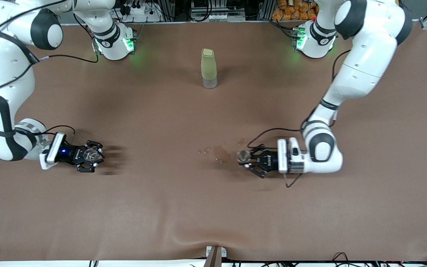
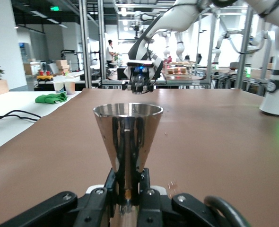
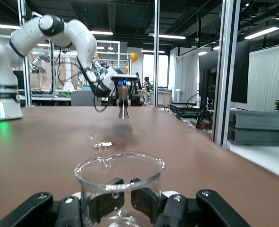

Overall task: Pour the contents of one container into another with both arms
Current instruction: 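Lift the jigger and beaker, bringing both grippers together mid-table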

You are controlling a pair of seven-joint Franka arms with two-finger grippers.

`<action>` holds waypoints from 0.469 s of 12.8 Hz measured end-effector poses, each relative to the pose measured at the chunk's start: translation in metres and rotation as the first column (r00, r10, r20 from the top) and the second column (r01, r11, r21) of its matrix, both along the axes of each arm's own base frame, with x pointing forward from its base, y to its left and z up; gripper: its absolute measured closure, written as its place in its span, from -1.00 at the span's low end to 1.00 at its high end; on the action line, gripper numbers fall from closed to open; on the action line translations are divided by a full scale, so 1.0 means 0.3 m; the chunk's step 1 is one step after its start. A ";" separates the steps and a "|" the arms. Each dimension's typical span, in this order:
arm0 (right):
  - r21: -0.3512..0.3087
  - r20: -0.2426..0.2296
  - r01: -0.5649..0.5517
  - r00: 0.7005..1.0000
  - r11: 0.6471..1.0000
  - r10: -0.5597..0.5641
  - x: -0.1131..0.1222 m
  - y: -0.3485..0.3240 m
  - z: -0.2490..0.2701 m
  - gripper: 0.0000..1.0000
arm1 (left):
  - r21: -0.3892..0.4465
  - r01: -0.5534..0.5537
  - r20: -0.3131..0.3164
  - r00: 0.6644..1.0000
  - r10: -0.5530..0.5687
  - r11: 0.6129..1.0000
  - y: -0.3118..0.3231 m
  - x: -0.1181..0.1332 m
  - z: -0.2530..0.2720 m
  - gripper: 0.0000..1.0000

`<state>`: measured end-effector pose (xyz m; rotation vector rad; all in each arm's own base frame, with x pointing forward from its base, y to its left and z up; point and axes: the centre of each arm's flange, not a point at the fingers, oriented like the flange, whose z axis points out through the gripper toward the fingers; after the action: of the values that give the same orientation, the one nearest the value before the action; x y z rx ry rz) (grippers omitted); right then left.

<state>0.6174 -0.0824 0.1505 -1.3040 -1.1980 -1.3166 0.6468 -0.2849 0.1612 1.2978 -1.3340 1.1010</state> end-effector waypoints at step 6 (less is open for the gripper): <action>0.034 -0.135 -0.027 0.990 0.999 0.031 -0.009 0.123 0.461 0.68 | -0.026 -0.089 -0.037 0.995 0.088 0.996 -0.226 -0.049 0.024 0.58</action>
<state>0.6146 -0.0456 0.2887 -1.3267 -1.0938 -1.2018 0.6322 -0.3527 0.1684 1.3607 -1.2411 1.1476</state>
